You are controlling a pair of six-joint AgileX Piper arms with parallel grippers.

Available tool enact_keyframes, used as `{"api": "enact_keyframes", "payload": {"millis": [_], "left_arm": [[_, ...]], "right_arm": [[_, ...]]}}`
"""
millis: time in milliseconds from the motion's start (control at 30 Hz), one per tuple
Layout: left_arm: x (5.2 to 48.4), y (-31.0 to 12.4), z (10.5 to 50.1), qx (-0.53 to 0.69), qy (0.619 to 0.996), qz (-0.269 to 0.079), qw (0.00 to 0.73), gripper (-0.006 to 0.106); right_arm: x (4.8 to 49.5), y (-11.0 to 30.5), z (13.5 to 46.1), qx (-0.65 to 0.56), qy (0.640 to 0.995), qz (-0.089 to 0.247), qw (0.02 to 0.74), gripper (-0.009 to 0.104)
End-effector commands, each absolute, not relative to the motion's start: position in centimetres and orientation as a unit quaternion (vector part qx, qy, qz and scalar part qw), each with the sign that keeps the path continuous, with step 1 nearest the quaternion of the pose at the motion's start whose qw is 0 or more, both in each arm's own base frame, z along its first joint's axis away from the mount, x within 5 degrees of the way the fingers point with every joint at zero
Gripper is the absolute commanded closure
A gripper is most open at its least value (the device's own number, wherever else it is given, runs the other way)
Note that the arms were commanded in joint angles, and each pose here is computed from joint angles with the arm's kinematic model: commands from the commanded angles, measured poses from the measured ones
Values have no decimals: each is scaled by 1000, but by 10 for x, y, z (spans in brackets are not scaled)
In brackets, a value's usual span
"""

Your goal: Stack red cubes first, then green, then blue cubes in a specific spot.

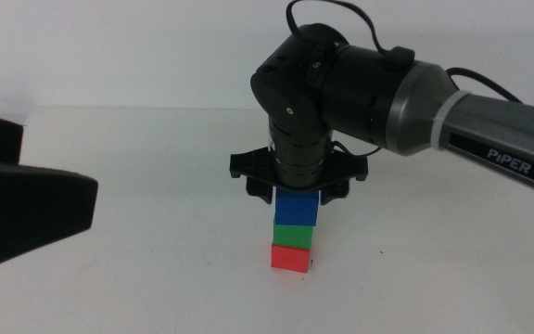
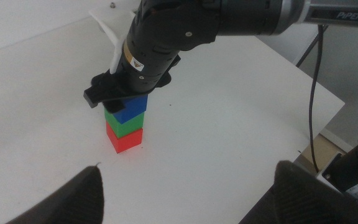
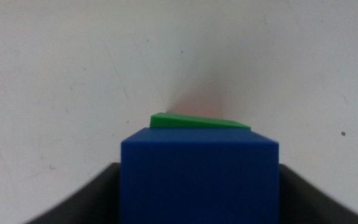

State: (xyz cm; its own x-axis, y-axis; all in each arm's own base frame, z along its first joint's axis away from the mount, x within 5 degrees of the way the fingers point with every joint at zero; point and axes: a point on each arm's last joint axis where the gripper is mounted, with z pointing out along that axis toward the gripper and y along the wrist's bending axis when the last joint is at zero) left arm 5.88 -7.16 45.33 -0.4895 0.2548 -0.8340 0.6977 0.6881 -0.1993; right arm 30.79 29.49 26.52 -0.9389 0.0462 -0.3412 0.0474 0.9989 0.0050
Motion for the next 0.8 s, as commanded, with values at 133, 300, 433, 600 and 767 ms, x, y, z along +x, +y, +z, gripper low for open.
{"api": "enact_keyframes", "payload": {"millis": [133,300,433,600,767], "left_arm": [[59,-71,454,287,818,-268,419,7],[59,-71,454,287,818,-268,419,7],[59,-71,454,287,818,-268,419,7],[59,-71,454,287,818,-268,419,7],[59,-71,454,287,818,-268,419,7]], "right_arm": [[312,292,268,22,981,-17,193,6],[300,275,316,16,971,16,238,2],[269,232,372,0,954,35,297,2],[233,151,398,-12,934,53,354,2],[194,82,394,-79,902,98,412,2]]}}
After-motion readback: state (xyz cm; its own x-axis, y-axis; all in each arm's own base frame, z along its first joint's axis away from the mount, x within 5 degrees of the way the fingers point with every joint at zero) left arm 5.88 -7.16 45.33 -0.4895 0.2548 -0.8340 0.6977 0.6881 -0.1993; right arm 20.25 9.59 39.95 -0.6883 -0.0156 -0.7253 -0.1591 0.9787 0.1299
